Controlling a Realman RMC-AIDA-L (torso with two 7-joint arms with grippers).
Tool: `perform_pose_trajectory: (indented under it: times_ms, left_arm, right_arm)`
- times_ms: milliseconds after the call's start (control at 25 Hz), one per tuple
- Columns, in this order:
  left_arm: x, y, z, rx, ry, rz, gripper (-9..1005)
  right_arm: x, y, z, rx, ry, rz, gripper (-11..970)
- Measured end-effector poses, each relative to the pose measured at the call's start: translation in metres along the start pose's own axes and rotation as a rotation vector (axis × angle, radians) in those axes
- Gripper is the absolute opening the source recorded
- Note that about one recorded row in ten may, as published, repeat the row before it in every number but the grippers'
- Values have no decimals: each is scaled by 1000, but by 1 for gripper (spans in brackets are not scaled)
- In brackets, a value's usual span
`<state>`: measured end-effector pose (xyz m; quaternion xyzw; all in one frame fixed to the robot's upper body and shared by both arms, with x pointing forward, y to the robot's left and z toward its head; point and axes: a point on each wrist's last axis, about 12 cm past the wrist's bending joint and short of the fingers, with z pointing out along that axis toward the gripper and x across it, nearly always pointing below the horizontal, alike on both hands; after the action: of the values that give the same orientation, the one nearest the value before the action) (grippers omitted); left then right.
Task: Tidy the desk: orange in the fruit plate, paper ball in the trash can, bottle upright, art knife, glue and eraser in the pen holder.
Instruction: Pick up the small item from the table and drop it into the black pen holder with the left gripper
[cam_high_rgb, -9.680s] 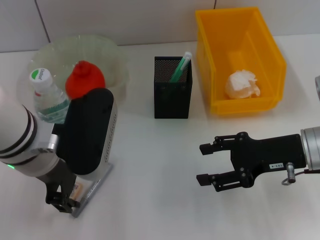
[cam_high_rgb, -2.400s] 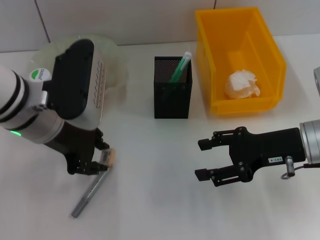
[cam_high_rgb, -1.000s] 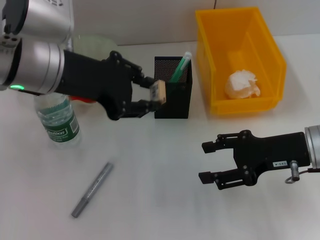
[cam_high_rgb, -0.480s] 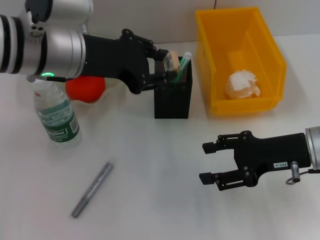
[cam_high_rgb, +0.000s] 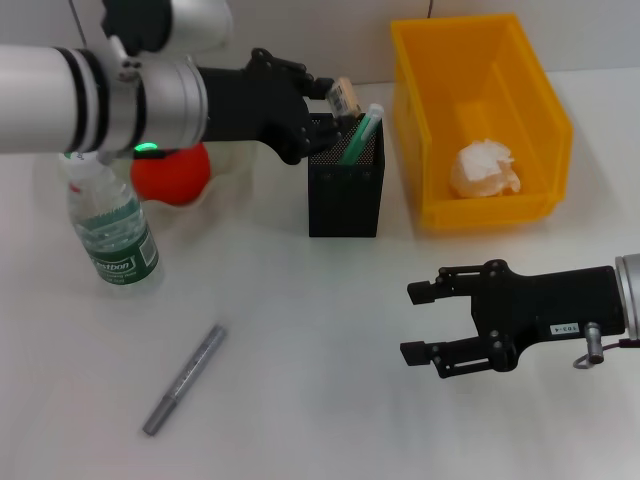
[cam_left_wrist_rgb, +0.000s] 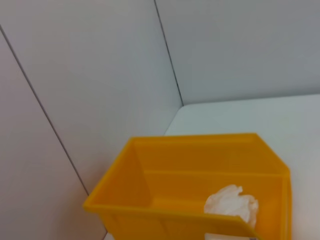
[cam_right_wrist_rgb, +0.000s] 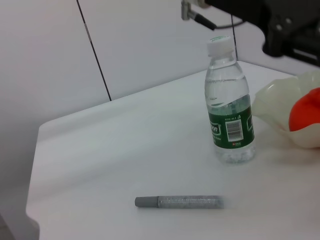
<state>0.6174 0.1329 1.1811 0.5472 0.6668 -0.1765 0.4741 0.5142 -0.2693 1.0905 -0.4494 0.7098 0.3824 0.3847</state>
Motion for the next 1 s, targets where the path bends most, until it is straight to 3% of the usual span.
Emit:
perform_pose_trajectory:
  times_ms: [320,1000]
  left_arm:
    - [9,-2,21,-32,41,-8,483]
    - [13,-3,39,-87,68,6,521]
  right_arm:
    - [0,0,-1,1,-2,-2,766]
    - [2,1,-2,4,-3,3,766]
